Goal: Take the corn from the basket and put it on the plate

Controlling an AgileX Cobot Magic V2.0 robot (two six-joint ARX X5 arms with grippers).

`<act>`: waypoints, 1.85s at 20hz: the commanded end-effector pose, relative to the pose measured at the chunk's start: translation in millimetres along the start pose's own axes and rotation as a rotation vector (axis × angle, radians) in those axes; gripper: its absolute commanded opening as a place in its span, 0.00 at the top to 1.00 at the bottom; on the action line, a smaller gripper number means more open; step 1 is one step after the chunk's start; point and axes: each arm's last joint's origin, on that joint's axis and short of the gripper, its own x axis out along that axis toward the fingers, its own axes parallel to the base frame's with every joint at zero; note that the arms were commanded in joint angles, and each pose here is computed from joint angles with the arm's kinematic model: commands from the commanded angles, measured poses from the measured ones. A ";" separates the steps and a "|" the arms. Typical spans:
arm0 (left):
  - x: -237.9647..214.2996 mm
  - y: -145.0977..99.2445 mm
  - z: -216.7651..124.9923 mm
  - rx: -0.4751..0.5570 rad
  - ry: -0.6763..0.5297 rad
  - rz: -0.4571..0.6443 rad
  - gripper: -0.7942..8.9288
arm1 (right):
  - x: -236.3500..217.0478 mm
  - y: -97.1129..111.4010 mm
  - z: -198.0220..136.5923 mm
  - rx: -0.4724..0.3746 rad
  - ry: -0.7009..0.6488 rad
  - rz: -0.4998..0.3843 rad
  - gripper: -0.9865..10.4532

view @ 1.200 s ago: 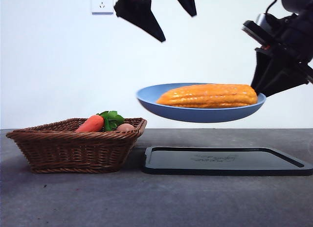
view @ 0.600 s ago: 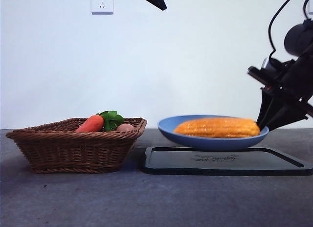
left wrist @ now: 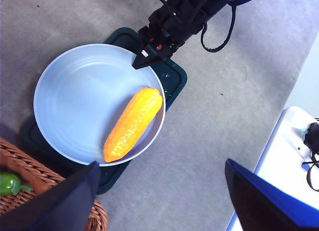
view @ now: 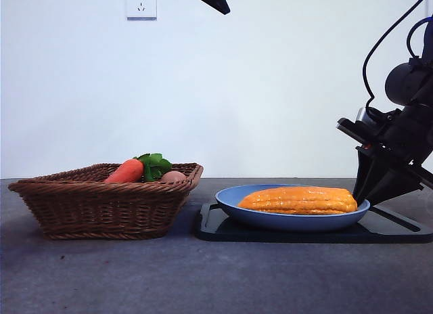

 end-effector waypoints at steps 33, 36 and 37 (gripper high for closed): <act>0.8 -3.8 -9.5 -0.029 0.133 -0.016 0.91 | -179.8 143.0 -138.5 -0.595 -0.068 0.066 0.91; 1.1 -3.5 -7.1 -0.023 0.109 -0.014 0.91 | -179.9 142.8 -138.4 -0.596 -0.069 0.065 0.91; 1.3 -3.3 -5.8 -0.019 0.095 -0.013 0.91 | -180.0 142.7 -138.2 -0.596 -0.071 0.064 0.91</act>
